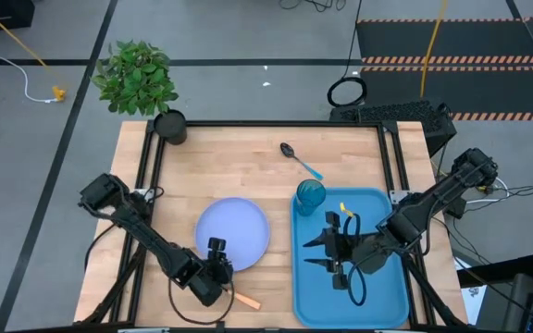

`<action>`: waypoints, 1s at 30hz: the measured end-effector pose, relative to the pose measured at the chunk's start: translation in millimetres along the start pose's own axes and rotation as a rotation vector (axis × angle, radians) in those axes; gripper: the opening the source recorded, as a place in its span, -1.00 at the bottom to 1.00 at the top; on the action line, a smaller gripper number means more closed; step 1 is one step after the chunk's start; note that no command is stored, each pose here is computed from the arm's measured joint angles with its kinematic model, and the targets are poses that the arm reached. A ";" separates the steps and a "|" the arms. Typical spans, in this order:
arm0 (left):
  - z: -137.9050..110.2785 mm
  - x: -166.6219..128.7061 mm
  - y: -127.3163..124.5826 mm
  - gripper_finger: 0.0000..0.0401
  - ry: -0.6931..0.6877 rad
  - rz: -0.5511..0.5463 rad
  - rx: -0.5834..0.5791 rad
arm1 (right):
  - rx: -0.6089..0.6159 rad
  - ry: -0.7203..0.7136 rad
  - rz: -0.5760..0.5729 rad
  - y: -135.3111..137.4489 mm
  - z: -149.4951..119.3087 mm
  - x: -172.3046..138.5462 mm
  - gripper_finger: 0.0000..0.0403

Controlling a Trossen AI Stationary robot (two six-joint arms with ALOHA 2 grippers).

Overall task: Pick and place plate/cup/fork/spoon on tray
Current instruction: Put the purple plate on the blue tray at the left side of the blue cup

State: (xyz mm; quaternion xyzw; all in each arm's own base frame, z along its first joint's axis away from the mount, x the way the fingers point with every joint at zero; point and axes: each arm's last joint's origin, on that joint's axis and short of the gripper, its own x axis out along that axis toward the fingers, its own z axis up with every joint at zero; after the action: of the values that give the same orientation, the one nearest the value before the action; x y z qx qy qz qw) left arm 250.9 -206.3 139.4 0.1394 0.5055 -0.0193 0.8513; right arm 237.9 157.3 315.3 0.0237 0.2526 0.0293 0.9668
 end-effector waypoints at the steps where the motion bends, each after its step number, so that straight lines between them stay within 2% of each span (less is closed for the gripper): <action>1: -0.5 2.5 -0.8 -0.19 0.007 -0.005 0.003 | 0.007 0.000 0.000 0.0 0.0 0.0 -0.22; 5: -1.3 7.4 -3.0 -0.37 0.011 -0.009 0.037 | 0.020 0.000 0.000 0.0 -0.1 0.0 -0.22; 12: 1.1 -0.6 -4.8 -0.92 -0.030 -0.009 0.068 | 0.023 0.001 0.000 0.2 -0.2 -0.1 -0.22; 21: 15.7 -44.8 -11.9 -0.96 -0.164 -0.100 0.169 | 0.035 0.003 -0.021 1.1 -1.8 -0.9 -0.22; 30: 50.7 -85.0 -17.1 -0.96 -0.351 -0.080 0.416 | 0.044 0.030 -0.024 2.3 -5.5 -2.1 -0.22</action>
State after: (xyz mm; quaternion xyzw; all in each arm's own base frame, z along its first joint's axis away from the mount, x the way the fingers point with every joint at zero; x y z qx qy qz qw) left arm 249.8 -245.0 232.0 0.2860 0.3405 -0.1802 0.8774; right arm 233.2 159.6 311.7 0.0416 0.2679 0.0125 0.9625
